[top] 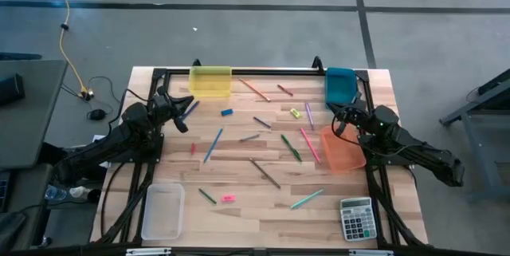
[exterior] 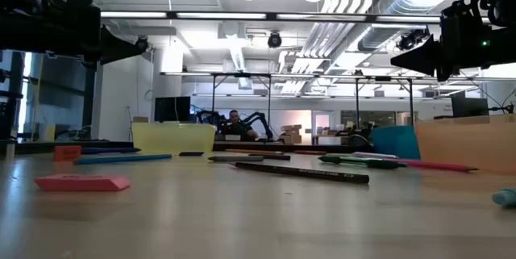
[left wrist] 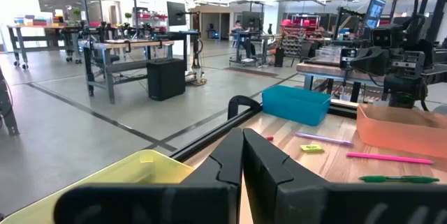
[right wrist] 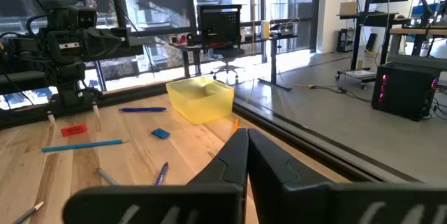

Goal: Sort crayons/erasers/pens/pencils in bins

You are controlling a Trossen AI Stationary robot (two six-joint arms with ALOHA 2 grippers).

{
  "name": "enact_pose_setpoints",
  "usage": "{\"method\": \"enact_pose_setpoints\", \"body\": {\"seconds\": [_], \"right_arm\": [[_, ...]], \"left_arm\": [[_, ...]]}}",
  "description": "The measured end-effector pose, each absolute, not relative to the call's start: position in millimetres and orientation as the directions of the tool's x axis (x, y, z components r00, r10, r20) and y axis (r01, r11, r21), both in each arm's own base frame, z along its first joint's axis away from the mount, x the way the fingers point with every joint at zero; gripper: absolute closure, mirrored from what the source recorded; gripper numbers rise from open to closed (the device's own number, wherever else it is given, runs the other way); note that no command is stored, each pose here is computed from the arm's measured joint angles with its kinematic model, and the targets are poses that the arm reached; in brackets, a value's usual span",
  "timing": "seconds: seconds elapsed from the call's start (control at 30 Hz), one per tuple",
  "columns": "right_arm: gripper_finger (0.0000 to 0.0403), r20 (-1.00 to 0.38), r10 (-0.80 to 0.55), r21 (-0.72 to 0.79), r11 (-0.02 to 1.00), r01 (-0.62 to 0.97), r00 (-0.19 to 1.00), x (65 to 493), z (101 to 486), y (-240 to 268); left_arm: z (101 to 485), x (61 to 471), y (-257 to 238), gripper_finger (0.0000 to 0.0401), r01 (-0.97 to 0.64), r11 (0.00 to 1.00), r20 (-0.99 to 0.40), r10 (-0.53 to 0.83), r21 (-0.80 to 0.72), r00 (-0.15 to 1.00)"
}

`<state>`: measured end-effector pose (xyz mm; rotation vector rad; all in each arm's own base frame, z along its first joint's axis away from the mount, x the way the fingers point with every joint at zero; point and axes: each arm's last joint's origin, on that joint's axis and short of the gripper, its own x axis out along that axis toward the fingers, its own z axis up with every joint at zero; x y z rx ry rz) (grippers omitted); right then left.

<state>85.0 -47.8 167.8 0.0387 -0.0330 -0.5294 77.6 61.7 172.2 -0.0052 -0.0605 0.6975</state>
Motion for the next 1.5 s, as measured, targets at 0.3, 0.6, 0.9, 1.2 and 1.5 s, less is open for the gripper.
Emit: {"method": "enact_pose_setpoints", "body": {"seconds": [0.3, 0.6, 0.9, 1.2, 1.5], "right_arm": [[0.0402, 0.021, -0.506, 0.045, 0.862, 0.504, 0.862, 85.0, 167.8, -47.8], [0.0402, 0.021, -0.505, 0.046, 0.862, 0.504, 0.863, 85.1, 167.7, -47.8], [0.0402, 0.028, -0.506, 0.050, 0.862, 0.504, 0.862, 85.0, 168.3, -47.8], [0.0402, 0.032, -0.506, 0.189, 0.850, 0.492, 0.862, 84.8, 169.5, -47.7], [0.0402, 0.237, -0.489, 0.245, 0.866, 0.436, 0.839, 82.4, 189.9, -46.3]], "left_arm": [[172.2, 77.6, 61.7, 0.0401, -0.642, 0.766, 0.054, 0.642, -0.025, 0.765], [172.2, 77.6, 61.7, 0.0401, -0.642, 0.766, 0.054, 0.642, -0.025, 0.765], [172.2, 77.6, 61.7, 0.0401, -0.642, 0.766, 0.054, 0.642, -0.025, 0.765], [172.2, 77.6, 61.7, 0.0401, -0.642, 0.766, 0.054, 0.642, -0.025, 0.765], [172.2, 77.6, 61.7, 0.0401, -0.642, 0.766, 0.054, 0.642, -0.025, 0.765]]}}
